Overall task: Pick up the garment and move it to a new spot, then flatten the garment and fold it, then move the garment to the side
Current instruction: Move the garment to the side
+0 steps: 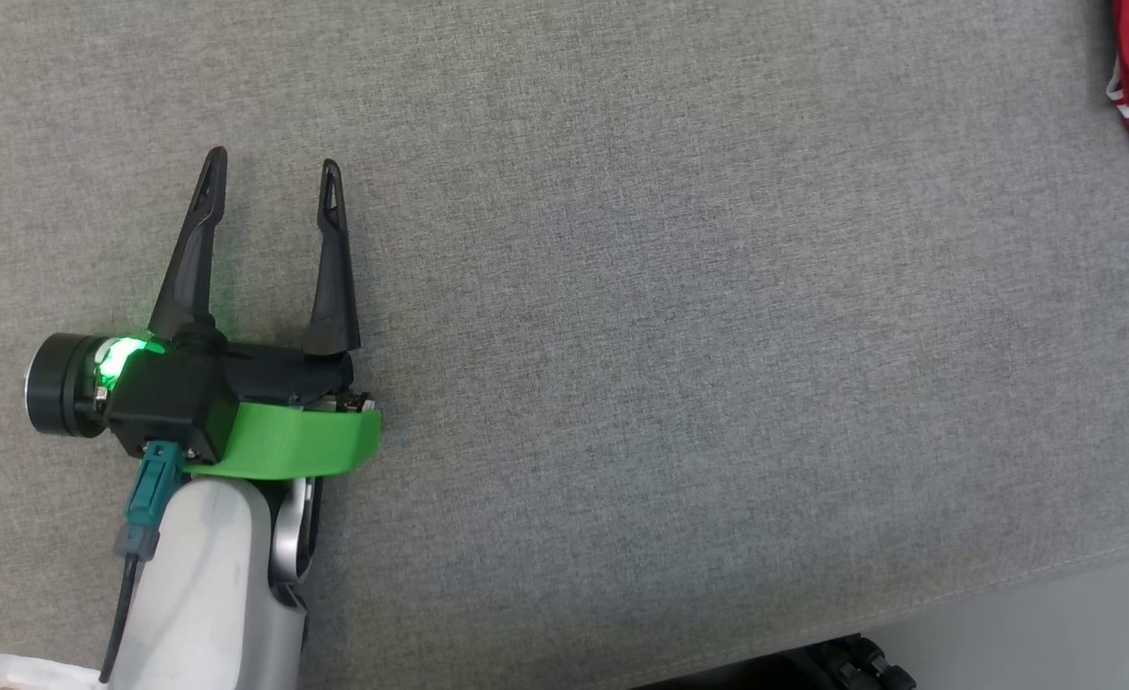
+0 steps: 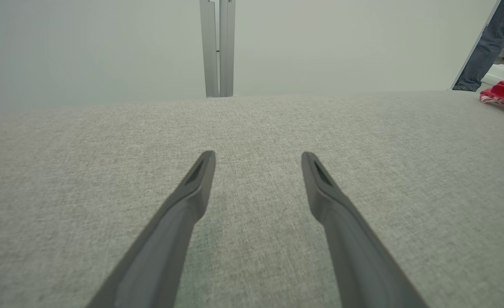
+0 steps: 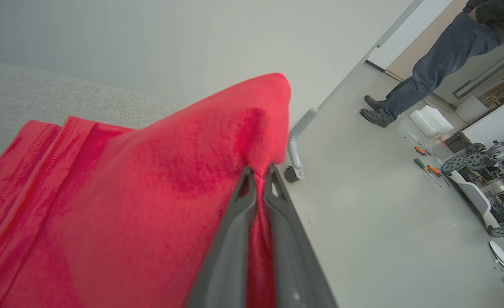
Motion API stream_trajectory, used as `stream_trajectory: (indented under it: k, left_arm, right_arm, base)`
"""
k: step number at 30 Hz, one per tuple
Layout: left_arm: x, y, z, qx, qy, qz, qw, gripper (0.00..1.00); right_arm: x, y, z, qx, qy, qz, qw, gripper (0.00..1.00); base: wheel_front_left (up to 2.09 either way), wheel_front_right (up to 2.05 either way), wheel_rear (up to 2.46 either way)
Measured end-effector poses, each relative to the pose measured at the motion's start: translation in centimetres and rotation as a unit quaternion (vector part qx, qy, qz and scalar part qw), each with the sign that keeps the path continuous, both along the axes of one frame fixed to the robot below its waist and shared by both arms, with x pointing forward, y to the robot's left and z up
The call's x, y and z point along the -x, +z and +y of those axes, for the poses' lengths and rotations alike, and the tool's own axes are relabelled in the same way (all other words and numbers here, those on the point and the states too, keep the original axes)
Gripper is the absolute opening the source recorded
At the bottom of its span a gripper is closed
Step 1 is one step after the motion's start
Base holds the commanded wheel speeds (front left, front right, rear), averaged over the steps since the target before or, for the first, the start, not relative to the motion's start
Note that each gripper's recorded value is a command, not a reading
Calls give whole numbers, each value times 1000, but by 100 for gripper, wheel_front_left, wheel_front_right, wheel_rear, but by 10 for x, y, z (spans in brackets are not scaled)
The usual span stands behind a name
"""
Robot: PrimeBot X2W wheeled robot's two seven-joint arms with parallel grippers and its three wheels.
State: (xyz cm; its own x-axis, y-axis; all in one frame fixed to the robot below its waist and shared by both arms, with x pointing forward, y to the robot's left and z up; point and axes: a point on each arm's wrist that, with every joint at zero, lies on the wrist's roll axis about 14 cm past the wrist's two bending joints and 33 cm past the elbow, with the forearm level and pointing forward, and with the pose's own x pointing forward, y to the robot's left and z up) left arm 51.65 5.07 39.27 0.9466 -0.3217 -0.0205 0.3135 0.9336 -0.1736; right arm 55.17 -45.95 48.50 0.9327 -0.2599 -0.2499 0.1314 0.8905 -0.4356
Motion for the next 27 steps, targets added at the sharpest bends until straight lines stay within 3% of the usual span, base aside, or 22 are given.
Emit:
stream_trajectory:
  k: [2,4,6,8,9,19,27]
  left_arm:
    - [1,1,0,1,0,-1,1000,100]
    - [2,2,1,-1,1,-2,1000,100]
    - [4,2,3,-2,2,-1,1000,100]
    - [4,2,4,-3,4,-1,1000,100]
    - [4,2,5,-4,5,0,1000,100]
    - [11,12,15,-4,22,1,1000,100]
    - [26,34,33,-1,49,-5,999,100]
  right_arm:
    - [-3,1,0,3,-1,4,1000,0]
    - [-7,4,0,4,-1,1,1000,17]
    - [-10,6,-1,6,-3,1,1000,15]
    - [-13,5,0,10,-2,4,1000,67]
    - [-14,5,0,13,-2,5,1000,100]
    - [-19,26,12,25,18,-17,999,100]
    - [-19,75,60,11,87,-95,992,100]
  base:
    - [0,0,0]
    - [0,0,0]
    - [0,0,0]
    - [0,0,0]
    - [0,0,0]
    - [0,0,0]
    - [0,0,0]
